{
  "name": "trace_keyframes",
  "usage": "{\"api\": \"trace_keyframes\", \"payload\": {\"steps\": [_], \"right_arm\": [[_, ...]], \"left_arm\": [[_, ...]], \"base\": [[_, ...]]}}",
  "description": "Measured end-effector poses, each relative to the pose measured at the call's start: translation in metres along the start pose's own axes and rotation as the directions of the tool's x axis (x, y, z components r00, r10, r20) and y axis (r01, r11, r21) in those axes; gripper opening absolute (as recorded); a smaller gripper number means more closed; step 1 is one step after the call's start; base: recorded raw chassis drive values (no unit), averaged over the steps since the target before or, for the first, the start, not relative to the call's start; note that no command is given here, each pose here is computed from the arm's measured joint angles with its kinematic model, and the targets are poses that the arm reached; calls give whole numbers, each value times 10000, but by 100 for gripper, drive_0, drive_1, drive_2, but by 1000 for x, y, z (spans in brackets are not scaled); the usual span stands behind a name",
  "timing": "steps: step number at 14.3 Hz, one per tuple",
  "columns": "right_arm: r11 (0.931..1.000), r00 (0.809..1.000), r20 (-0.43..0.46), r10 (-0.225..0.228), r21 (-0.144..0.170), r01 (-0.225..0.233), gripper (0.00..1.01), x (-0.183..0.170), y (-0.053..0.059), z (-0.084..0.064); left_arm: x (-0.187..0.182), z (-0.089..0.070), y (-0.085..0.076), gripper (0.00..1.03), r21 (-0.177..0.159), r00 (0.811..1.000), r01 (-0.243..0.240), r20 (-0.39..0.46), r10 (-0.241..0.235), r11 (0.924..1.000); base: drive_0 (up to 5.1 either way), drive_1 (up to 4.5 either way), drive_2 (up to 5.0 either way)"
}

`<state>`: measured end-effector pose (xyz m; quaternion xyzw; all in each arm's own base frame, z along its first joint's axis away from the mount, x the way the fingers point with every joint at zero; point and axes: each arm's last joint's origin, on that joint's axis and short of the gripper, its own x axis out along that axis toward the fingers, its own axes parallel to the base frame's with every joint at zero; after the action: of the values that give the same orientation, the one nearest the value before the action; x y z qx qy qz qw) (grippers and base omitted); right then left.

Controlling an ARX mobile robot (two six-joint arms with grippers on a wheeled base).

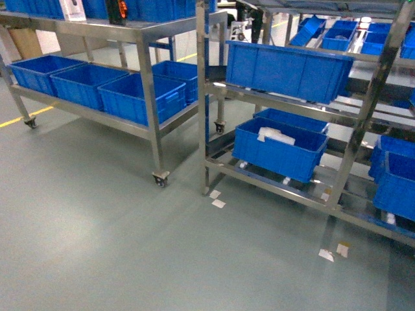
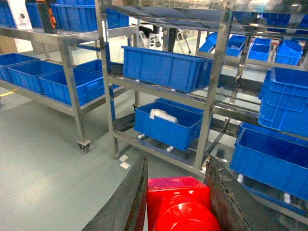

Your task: Pick red block from blue box to shelf

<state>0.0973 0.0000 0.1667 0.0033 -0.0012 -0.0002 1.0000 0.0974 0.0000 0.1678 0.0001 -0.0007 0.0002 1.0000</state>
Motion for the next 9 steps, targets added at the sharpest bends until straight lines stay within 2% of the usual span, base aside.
{"api": "trace_keyframes", "payload": {"steps": [9], "right_arm": [[10000, 10000, 0, 0, 0, 0, 28, 0, 0, 0]], "left_arm": [[0, 0, 0, 98, 0, 10000, 0, 0, 0, 10000]], "base": [[-147, -147, -147]]}}
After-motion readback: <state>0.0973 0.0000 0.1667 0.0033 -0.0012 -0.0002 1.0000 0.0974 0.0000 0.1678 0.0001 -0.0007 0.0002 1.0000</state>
